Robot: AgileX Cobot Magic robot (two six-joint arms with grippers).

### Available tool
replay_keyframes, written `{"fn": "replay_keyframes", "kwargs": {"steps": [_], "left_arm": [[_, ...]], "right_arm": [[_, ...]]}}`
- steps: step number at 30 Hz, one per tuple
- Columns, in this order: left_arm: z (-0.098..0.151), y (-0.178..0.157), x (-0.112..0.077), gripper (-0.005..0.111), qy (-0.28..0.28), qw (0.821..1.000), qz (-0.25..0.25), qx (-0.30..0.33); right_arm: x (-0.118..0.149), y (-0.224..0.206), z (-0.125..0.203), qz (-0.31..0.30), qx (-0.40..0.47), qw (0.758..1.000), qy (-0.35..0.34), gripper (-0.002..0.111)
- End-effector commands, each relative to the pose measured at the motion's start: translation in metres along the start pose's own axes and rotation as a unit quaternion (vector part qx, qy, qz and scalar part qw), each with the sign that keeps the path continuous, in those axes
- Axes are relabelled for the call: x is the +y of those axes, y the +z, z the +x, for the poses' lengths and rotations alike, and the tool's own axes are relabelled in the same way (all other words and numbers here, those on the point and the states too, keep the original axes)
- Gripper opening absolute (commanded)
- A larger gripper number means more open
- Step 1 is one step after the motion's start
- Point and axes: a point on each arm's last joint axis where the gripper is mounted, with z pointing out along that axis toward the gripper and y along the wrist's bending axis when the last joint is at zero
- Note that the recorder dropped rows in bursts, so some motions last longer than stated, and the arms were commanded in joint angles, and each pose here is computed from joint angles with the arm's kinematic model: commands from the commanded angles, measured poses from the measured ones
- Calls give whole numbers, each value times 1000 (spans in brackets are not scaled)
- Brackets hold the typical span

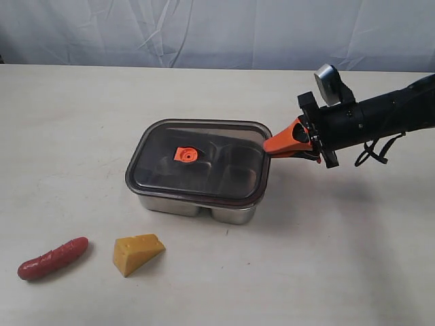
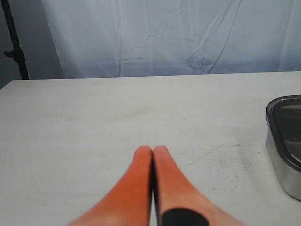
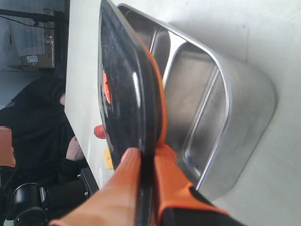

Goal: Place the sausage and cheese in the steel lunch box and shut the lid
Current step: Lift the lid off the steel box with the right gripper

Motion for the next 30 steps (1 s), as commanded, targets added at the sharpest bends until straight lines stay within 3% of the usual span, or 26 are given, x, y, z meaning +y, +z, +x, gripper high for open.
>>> {"fn": "replay_keyframes", "kwargs": {"steps": [1, 15, 30], "left_arm": [[0, 0, 0, 0, -2, 1000, 4, -8], [0, 0, 0, 0, -2, 1000, 4, -8], [0, 0, 0, 0, -2, 1000, 4, -8]], "right_arm": [[4, -1, 0, -5, 4, 1000, -14, -1], [10, -3, -9, -16, -18, 999, -23, -1], [46, -21, -14, -10, -38, 996, -84, -1]]}}
